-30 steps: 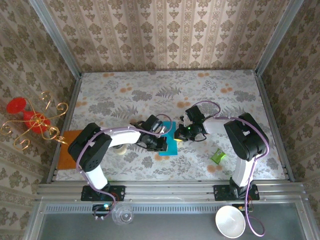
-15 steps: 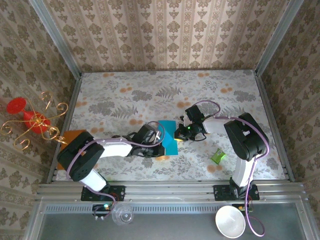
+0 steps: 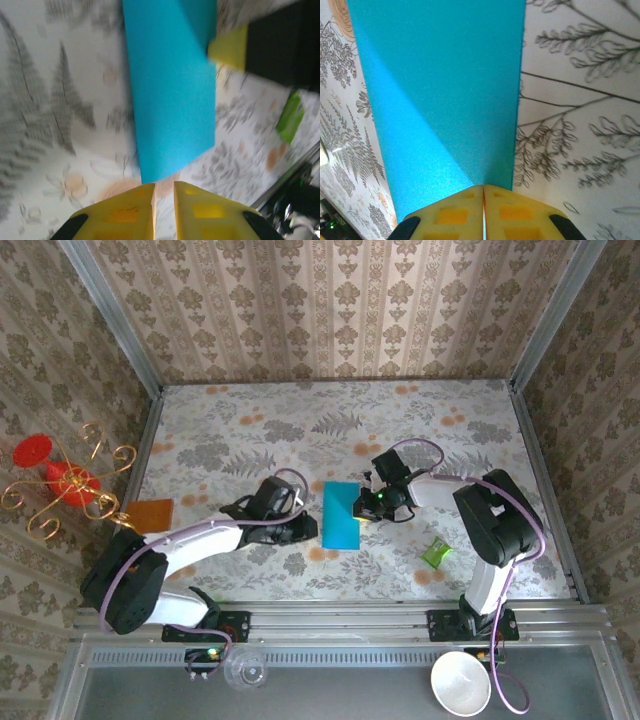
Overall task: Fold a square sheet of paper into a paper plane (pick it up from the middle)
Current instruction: First fold the square sheet of paper in half at the center of the table, then fold the triangle a second time at the center of the table.
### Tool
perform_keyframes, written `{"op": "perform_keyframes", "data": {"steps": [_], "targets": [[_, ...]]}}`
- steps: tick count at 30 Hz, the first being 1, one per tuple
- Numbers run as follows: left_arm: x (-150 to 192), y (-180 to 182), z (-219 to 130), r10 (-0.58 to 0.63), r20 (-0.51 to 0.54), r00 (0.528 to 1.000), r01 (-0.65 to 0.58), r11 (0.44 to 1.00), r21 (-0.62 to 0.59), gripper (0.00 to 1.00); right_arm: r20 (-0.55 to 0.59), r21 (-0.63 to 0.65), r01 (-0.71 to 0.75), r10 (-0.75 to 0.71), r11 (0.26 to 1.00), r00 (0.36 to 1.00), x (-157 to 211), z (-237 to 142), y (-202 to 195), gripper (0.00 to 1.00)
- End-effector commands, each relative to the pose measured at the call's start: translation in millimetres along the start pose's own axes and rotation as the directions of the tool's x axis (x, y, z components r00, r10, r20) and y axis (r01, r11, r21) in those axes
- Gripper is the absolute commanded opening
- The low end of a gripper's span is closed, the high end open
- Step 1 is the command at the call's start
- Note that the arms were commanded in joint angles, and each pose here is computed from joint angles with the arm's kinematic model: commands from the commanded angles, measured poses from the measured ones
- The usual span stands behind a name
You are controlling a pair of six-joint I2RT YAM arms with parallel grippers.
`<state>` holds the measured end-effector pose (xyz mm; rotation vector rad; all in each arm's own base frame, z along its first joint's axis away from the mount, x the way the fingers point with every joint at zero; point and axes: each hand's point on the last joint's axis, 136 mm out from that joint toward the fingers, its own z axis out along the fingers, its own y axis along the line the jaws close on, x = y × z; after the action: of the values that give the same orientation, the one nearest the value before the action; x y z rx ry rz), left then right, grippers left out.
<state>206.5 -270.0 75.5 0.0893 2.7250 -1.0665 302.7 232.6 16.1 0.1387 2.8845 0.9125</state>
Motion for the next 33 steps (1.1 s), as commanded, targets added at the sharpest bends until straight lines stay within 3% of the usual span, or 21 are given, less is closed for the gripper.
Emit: {"op": "perform_keyframes", "data": {"steps": [1,6,16,23,33], "targets": [[-35.2,-5.3,2.2,-0.009,0.074,0.997,0.008,1.0,0.015,0.23,0.076,-0.007,0.043,-0.042,0.999,0.996,-16.6,-20.8,17.6,0.14],[-55.2,-21.8,26.9,0.002,0.02,1.0,-0.003,0.998,0.067,0.24,0.169,-0.065,0.044,-0.033,0.997,0.985,-31.6,-36.5,36.1,0.21],[-56.9,-19.4,65.0,0.006,-0.097,0.995,0.002,0.997,0.082,0.23,0.215,-0.036,-0.069,0.075,0.997,0.974,-13.0,-44.3,8.4,0.31],[-61.6,-7.3,76.3,-0.023,-0.124,0.992,0.03,0.998,0.06,0.19,0.11,-0.071,-0.07,0.078,0.995,0.991,3.9,-25.4,12.5,0.26],[-67.9,44.6,82.9,-0.157,-0.089,0.984,0.148,0.984,-0.102,0.17,0.132,-0.055,-0.101,0.108,0.993,0.985,0.2,-25.7,8.6,0.26]]}}
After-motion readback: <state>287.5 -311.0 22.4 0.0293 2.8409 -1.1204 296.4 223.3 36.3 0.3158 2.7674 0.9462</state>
